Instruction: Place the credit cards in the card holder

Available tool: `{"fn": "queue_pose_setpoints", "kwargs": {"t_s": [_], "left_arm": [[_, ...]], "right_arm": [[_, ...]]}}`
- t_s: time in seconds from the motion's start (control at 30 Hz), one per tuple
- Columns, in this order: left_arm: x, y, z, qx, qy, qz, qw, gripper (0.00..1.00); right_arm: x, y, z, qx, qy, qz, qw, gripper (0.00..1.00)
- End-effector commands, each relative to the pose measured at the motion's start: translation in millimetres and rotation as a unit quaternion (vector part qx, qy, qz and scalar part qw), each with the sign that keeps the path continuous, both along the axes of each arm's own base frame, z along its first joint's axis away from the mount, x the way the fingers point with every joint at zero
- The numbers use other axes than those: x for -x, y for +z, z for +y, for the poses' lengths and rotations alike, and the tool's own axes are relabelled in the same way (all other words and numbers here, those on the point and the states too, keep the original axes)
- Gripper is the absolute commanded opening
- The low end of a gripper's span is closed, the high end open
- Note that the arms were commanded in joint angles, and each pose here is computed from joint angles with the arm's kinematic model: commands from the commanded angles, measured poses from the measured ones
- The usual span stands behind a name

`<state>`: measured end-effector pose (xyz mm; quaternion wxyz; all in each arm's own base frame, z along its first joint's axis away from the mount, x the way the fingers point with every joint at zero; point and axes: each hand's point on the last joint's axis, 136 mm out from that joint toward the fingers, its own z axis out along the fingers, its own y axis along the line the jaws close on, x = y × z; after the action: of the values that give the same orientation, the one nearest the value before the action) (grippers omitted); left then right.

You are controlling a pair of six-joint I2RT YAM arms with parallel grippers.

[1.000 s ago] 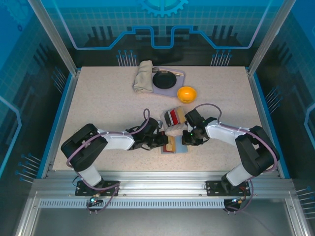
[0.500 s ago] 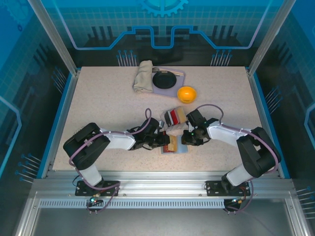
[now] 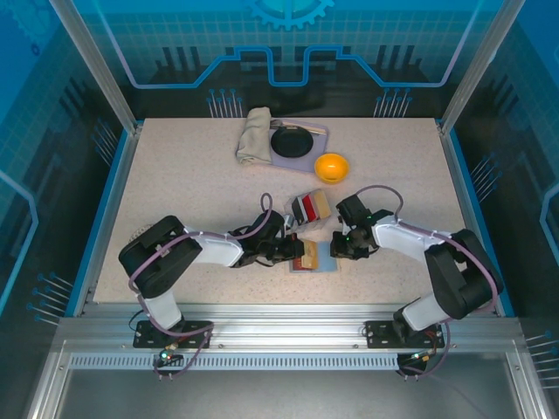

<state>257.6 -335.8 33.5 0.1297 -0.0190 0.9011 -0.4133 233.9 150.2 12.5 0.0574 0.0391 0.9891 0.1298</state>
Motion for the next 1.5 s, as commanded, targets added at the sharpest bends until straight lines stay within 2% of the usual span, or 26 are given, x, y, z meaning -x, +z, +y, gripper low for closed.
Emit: {"fn": "queue_pose_setpoints", "kwargs": {"t_s": [0.0, 0.33, 0.6, 0.73, 0.93, 1.0, 1.1, 1.47], "left_arm": [[13.6, -16.4, -1.8, -0.011, -0.027, 0.013, 1.000, 0.00], [15.3, -15.0, -11.5, 0.008, -0.044, 0.017, 0.999, 0.02], [14.7, -20.9, 3.3, -0.028, -0.019, 0.023, 0.999, 0.01], [19.7, -31.8, 16.8, -0.074, 0.011, 0.074, 0.994, 0.00], [31.7, -36.7, 19.0, -0.058, 0.033, 0.132, 0.989, 0.00], [33.8, -38.6, 27.4, -0.073, 0.053, 0.141, 0.986, 0.00], [32.1, -30.6, 32.7, -0.072, 0.066, 0.121, 0.988, 0.01], [16.8, -28.4, 7.1, -0.056, 0.030, 0.096, 0.993, 0.01]], "right_arm": [[12.5, -15.5, -2.4, -0.005, -0.003, 0.031, 1.000, 0.21], [11.5, -16.6, -1.9, -0.006, -0.002, 0.031, 0.999, 0.17], [11.7, -16.7, -4.2, -0.001, -0.003, 0.032, 0.999, 0.17], [11.6, -15.8, -5.3, 0.004, -0.001, 0.032, 0.999, 0.17], [10.5, -13.6, -5.6, 0.004, -0.001, 0.028, 1.000, 0.17], [10.0, -13.8, -5.1, 0.003, -0.001, 0.027, 1.000, 0.17], [9.9, -13.4, -4.3, 0.001, -0.001, 0.027, 1.000, 0.17], [10.3, -13.6, -3.6, -0.001, 0.002, 0.028, 1.000, 0.17]]}}
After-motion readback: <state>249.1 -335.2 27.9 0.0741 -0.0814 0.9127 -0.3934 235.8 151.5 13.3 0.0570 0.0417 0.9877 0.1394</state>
